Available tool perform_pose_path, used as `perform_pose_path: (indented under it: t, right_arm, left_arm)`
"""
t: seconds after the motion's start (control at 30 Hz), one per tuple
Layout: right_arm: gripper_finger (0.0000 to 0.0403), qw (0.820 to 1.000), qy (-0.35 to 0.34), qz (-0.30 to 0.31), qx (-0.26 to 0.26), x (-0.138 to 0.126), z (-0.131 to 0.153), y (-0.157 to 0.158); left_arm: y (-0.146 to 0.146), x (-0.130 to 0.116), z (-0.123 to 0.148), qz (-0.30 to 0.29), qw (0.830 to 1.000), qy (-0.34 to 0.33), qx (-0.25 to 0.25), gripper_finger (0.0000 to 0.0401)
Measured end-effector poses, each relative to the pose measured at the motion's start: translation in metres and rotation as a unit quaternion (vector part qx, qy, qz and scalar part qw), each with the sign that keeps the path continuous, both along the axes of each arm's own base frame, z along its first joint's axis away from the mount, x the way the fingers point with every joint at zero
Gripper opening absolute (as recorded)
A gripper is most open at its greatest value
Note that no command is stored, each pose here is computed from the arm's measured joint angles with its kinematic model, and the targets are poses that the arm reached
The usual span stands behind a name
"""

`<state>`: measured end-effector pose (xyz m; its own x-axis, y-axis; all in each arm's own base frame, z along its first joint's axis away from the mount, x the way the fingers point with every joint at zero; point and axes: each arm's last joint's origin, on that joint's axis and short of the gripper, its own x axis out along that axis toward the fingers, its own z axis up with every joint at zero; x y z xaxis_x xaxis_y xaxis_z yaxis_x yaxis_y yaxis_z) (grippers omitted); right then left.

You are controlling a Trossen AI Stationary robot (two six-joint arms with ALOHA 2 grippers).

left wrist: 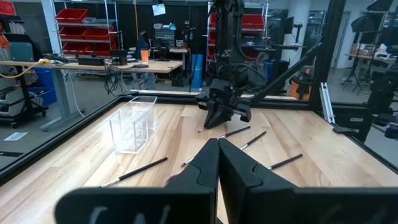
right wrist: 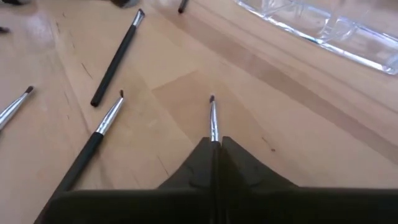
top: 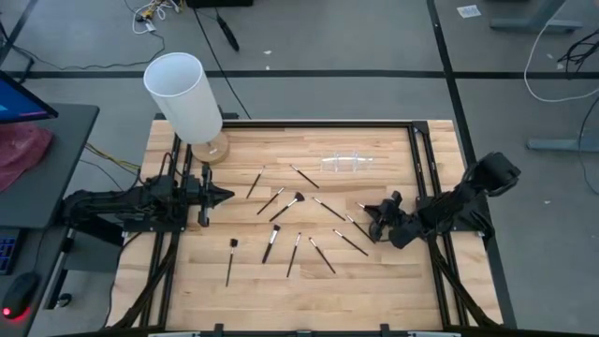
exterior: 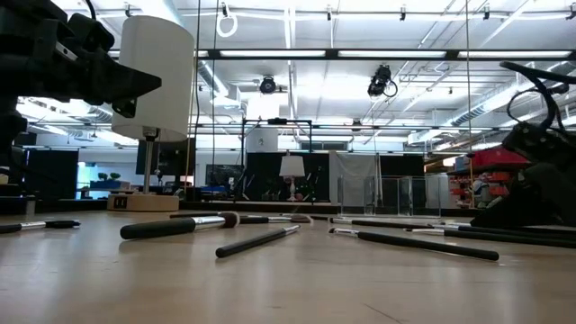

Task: Put items in baskets/containers
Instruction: Put the black eyeshadow brush into the transparent organizer

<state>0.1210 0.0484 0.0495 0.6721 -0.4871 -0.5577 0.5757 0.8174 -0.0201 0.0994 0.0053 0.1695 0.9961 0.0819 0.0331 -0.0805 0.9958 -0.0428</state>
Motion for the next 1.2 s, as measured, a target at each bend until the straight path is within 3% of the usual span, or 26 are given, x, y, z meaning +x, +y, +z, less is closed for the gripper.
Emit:
perform_pose_path:
  t: [0.43, 0.67, 0.87, 1.2]
  right_arm:
    - [0.0011, 1.000, -0.009, 0.017, -0.013, 0.003, 0.001, 0.002]
    - [0.0010, 0.999, -0.028, 0.041, -0.022, 0.011, 0.007, 0.002]
    - [0.0010, 0.997, -0.058, 0.057, -0.015, 0.021, 0.014, 0.001]
    - [0.0010, 0.993, -0.090, 0.062, -0.053, 0.054, 0.033, 0.002]
  left_arm:
    - [0.000, 0.000, 0.000, 0.006, 1.000, -0.002, 0.002, 0.0012]
    - [0.002, -0.001, 0.010, 0.031, 0.998, -0.052, 0.000, 0.0012]
    - [0.002, 0.010, 0.002, 0.030, 1.000, -0.001, -0.001, 0.0007]
    - [0.003, 0.043, -0.009, 0.029, 0.999, 0.033, 0.012, 0.0009]
